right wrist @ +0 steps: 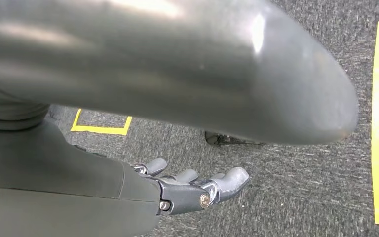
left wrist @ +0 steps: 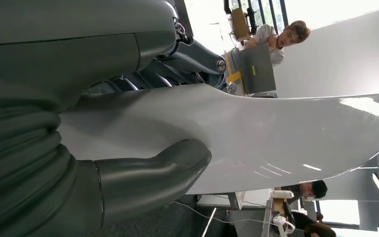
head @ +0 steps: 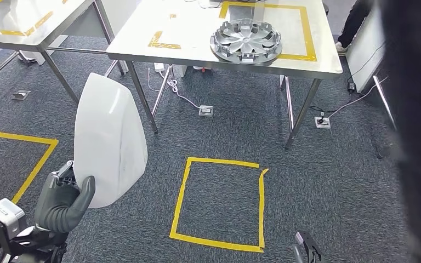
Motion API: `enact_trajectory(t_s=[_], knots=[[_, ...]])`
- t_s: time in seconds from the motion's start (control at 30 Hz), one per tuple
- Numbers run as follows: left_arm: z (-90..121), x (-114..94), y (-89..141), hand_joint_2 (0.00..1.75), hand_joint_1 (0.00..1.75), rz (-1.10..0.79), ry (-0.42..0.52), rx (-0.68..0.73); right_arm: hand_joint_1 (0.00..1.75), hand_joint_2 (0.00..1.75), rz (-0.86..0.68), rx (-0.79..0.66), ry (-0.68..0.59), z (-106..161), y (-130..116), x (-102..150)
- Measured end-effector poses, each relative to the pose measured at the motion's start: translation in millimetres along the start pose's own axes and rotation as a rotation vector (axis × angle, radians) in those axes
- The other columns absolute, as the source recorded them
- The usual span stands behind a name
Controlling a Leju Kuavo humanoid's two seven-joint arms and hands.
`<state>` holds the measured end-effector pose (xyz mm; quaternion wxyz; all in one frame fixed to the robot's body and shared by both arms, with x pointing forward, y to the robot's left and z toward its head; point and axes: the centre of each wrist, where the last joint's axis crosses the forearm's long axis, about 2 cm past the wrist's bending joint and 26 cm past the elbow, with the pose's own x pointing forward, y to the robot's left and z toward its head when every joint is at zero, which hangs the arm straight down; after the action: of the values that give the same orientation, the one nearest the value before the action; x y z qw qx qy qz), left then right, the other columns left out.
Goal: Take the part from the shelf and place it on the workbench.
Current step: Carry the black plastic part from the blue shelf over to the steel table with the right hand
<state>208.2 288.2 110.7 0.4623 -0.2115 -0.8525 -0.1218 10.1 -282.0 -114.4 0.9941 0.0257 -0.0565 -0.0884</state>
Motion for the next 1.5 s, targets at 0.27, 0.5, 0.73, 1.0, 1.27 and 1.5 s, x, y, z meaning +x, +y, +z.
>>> enact_trajectory(t_s=[0.27, 0.5, 0.73, 1.0, 1.27, 1.5], knots=[[-1, 0, 1, 1.75, 1.75, -0.003, -0.005, 0.010, 0.00, 0.00, 0.008, 0.003, 0.004, 0, 4, 2], [-1, 0, 1, 1.75, 1.75, -0.004, -0.008, 0.013, 0.00, 0.00, 0.009, 0.006, 0.007, 0, 7, 2], [-3, 1, 2, 1.75, 1.75, -0.013, -0.014, 0.014, 0.00, 0.00, 0.009, 0.007, 0.005, 0, 11, 2], [-4, 0, -1, 1.75, 1.75, -0.010, -0.014, 0.021, 0.00, 0.00, 0.009, 0.007, 0.006, 0, 12, 2], [-6, 1, 2, 1.75, 1.75, -0.016, -0.022, 0.025, 0.00, 0.00, 0.008, 0.011, 0.006, -1, 14, 4], [-3, 1, 4, 1.75, 1.75, -0.025, -0.016, 0.033, 0.00, 0.00, 0.008, 0.015, 0.002, -1, 15, 4]])
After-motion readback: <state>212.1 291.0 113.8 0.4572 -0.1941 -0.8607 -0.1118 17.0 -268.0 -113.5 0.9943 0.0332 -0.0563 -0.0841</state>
